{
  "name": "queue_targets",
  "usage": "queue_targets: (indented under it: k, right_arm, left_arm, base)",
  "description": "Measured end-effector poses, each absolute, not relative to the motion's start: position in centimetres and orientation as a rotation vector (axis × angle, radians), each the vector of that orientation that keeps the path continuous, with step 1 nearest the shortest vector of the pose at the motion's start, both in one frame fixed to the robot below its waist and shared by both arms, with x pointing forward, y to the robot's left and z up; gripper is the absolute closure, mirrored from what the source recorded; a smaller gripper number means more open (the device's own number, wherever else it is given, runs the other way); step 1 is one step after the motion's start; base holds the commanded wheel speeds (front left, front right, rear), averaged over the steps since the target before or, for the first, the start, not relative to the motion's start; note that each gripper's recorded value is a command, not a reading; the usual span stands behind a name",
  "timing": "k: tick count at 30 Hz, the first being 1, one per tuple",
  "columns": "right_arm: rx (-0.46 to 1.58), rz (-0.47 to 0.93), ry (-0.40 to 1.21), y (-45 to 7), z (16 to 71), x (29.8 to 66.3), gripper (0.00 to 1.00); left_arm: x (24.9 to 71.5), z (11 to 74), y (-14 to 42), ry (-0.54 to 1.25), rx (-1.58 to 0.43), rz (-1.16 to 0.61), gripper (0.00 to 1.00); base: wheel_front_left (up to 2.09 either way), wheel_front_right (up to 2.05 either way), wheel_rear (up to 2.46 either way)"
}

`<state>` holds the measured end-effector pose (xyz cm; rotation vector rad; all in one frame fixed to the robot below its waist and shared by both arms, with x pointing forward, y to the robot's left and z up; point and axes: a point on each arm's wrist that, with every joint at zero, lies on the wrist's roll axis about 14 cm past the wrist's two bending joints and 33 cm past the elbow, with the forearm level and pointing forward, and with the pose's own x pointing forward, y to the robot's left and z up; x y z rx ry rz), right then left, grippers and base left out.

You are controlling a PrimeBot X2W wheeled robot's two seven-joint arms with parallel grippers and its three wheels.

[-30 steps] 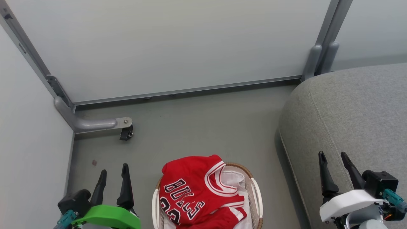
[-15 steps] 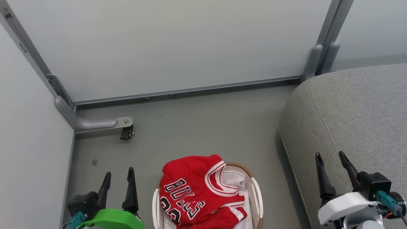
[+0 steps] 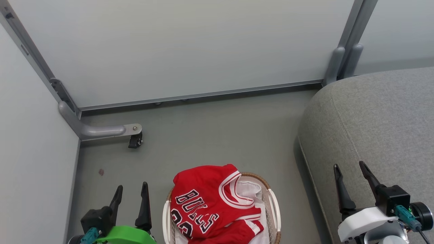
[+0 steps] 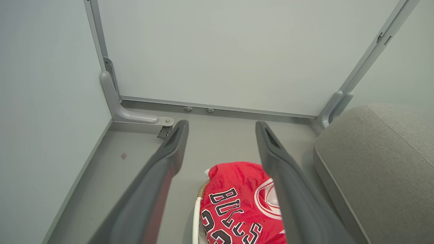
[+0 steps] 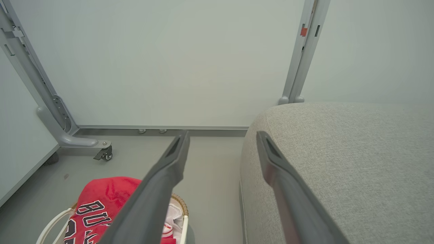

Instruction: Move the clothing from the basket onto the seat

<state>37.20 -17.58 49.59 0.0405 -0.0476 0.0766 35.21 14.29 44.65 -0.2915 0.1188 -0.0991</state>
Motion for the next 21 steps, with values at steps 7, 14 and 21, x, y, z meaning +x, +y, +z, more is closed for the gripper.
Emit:
queue_targets:
  k: [7,14,21]
  right_arm:
    - [0.040,0.075,-0.042,-17.63,49.42,37.20,0.00]
    - [0.040,0.076,-0.040,-17.61,49.35,37.21,0.00]
    - [0.040,0.074,-0.035,-17.66,49.16,37.32,0.00]
  left_arm:
    - [35.17,44.45,14.26,0.124,-0.291,-0.099,0.00]
    - [35.12,44.24,14.19,0.131,-0.289,-0.103,0.00]
    - [35.20,44.01,14.11,0.139,-0.291,-0.105,0.00]
  base:
    - [0.00,0.00,0.00]
    - [0.00,0.00,0.00]
    - [0.00,0.00,0.00]
